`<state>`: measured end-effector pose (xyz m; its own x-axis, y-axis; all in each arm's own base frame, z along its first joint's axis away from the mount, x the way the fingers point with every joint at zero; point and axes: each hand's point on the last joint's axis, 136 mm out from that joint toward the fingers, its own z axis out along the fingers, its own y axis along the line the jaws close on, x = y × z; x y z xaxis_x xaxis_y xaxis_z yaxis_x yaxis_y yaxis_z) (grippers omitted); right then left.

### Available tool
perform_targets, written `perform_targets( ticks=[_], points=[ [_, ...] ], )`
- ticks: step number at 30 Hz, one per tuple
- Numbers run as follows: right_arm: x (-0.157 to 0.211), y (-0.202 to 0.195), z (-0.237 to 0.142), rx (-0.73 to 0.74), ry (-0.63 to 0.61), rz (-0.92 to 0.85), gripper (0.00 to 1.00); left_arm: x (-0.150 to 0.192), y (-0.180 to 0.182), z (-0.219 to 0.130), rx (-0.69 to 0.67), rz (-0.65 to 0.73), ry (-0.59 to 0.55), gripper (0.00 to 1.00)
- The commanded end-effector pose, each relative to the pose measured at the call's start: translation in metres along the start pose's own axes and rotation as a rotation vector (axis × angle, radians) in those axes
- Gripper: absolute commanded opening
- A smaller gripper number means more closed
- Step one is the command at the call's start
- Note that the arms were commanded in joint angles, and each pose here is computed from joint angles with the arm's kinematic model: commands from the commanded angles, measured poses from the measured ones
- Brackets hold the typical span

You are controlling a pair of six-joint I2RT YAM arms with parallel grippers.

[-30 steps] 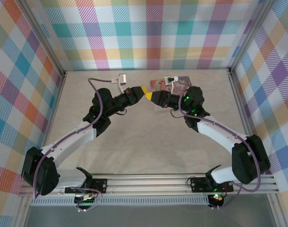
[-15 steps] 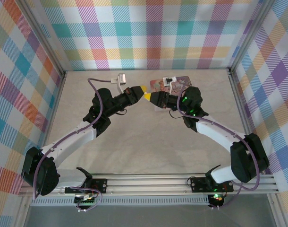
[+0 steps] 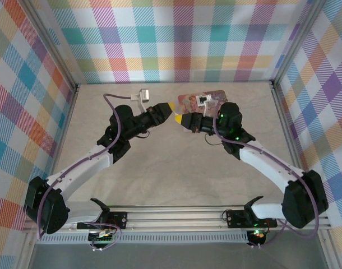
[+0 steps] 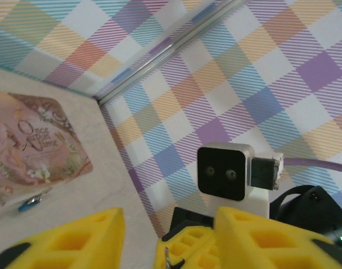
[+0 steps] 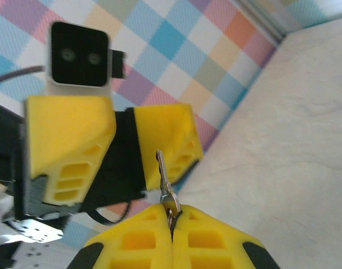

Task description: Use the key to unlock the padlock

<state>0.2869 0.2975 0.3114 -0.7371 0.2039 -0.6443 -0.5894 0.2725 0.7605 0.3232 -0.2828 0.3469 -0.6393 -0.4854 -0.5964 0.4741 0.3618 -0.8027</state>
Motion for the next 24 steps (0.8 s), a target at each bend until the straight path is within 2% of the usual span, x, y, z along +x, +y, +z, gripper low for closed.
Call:
perform_targets(
  ticks=[1,5,9,14,18,24],
  points=[
    [0.015,-0.03,-0.02,0.238,0.059,-0.087,0.0,-0.01,0.001,-0.006,-0.061,0.058,-0.014,0.53],
    [0.032,-0.067,-0.053,0.48,0.103,-0.091,0.0,-0.006,0.011,0.007,-0.112,0.115,0.048,0.63],
    [0.046,-0.104,-0.094,0.719,0.127,-0.03,0.0,0.004,0.024,0.032,-0.145,0.148,0.131,0.66],
    [0.057,-0.143,-0.157,0.999,0.09,0.104,0.0,0.028,0.043,0.076,-0.193,0.224,0.274,0.69],
    [0.062,-0.149,-0.182,1.045,0.048,0.154,0.0,0.047,0.054,0.11,-0.215,0.28,0.36,0.7],
    [0.07,-0.149,-0.199,1.084,0.026,0.175,0.0,0.075,0.075,0.159,-0.224,0.302,0.467,0.7]
  ],
)
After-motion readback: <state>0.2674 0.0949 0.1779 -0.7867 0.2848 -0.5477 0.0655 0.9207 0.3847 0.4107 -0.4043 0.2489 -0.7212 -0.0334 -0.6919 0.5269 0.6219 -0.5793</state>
